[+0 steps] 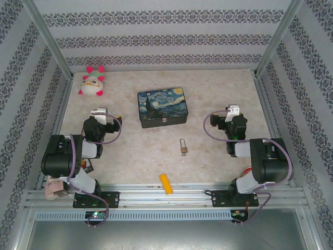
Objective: Unlock the padlock with the key
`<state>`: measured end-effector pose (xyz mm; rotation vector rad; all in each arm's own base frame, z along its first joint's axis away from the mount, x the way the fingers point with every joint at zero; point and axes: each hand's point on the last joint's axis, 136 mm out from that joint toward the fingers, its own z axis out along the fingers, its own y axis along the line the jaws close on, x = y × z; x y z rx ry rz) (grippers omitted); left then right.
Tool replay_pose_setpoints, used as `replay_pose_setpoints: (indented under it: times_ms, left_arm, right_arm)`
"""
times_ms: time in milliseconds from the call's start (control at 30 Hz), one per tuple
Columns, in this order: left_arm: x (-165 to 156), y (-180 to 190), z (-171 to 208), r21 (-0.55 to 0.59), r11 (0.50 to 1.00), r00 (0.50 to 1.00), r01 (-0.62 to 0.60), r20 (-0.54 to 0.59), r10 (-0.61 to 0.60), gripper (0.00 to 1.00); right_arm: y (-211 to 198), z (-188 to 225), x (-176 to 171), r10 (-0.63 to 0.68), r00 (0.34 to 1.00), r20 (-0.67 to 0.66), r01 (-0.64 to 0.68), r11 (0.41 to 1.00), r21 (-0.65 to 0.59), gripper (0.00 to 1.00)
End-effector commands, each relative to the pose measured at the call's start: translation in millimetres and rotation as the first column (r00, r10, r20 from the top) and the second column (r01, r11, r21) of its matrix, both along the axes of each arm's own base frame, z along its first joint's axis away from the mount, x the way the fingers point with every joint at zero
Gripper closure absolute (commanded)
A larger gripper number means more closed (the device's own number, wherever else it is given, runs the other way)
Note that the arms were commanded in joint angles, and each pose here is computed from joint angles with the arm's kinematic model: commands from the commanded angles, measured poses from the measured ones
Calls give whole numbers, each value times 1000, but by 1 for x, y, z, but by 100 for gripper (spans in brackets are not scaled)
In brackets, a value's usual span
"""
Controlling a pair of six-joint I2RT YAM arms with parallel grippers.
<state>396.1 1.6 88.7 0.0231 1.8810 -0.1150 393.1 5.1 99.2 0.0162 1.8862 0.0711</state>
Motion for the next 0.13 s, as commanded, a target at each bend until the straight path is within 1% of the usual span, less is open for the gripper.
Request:
replay_pose_setpoints:
  times_ms: [0,100]
  left_arm:
    - [1,-1,3,1,1000,1000,12,1,-12,1]
    - [0,-1,2,0,1000,1000,12,1,-12,1]
  right_arm:
    - [2,9,5,6,1000,28,-6,1000,-22,2]
    - [3,9,5,7,1000,28,-7,1000,-22,2]
